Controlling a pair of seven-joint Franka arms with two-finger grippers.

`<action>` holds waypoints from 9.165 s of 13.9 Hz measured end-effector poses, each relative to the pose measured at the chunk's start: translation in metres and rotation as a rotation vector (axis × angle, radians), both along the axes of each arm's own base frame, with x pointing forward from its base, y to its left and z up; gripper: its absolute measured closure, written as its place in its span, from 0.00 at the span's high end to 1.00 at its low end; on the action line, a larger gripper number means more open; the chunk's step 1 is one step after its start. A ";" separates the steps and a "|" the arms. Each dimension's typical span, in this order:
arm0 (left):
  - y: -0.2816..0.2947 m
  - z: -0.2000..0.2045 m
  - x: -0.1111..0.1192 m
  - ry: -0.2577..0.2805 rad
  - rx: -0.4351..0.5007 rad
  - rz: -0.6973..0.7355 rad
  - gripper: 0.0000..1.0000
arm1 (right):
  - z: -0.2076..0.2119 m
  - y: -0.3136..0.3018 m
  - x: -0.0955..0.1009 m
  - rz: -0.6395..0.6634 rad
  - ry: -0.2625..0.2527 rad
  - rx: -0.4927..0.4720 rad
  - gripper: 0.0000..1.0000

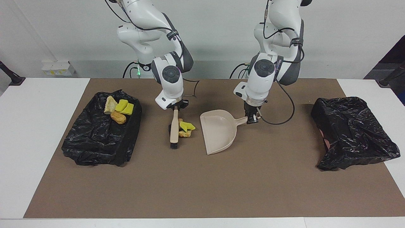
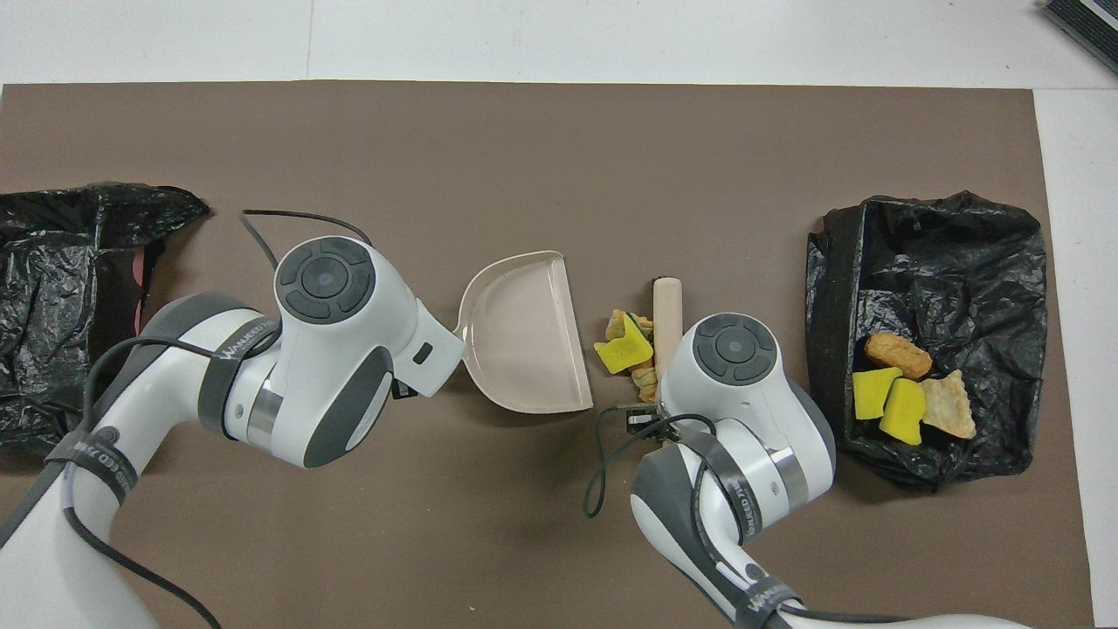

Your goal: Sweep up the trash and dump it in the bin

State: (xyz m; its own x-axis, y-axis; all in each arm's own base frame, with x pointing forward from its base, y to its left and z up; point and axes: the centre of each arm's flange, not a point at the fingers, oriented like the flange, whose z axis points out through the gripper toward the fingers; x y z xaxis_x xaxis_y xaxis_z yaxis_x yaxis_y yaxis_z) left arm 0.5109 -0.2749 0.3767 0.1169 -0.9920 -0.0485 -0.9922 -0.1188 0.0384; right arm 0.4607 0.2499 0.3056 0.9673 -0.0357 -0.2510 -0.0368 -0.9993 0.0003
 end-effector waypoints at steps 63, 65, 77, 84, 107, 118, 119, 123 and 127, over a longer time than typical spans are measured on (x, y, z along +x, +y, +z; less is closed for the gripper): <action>0.613 0.187 0.049 -0.083 0.435 -0.106 0.33 | 0.094 0.085 0.014 -0.148 -0.206 0.081 1.00; 0.599 0.192 0.061 -0.068 0.533 -0.177 0.33 | 0.110 0.041 0.043 -0.177 -0.242 0.089 1.00; 0.514 0.230 0.079 -0.034 0.754 -0.182 0.33 | 0.229 -0.132 0.112 -0.147 -0.350 -0.070 1.00; 0.444 0.204 0.061 0.062 0.482 0.217 0.33 | 0.319 -0.250 0.073 -0.083 -0.305 -0.095 1.00; -0.038 0.120 -0.041 -0.025 -0.009 0.888 0.33 | 0.352 -0.286 0.048 -0.070 -0.288 -0.061 1.00; -0.126 0.016 -0.039 -0.029 0.035 1.212 0.33 | 0.352 -0.289 0.048 -0.073 -0.288 -0.053 1.00; -0.127 0.015 -0.037 -0.033 0.023 1.215 0.33 | 0.352 -0.288 0.048 -0.070 -0.288 -0.053 1.00; -0.118 0.014 -0.027 -0.042 0.002 1.181 0.55 | 0.352 -0.287 0.048 -0.070 -0.286 -0.053 1.00; -0.065 0.018 0.013 -0.046 -0.008 1.153 0.98 | 0.351 -0.288 0.048 -0.068 -0.282 -0.052 1.00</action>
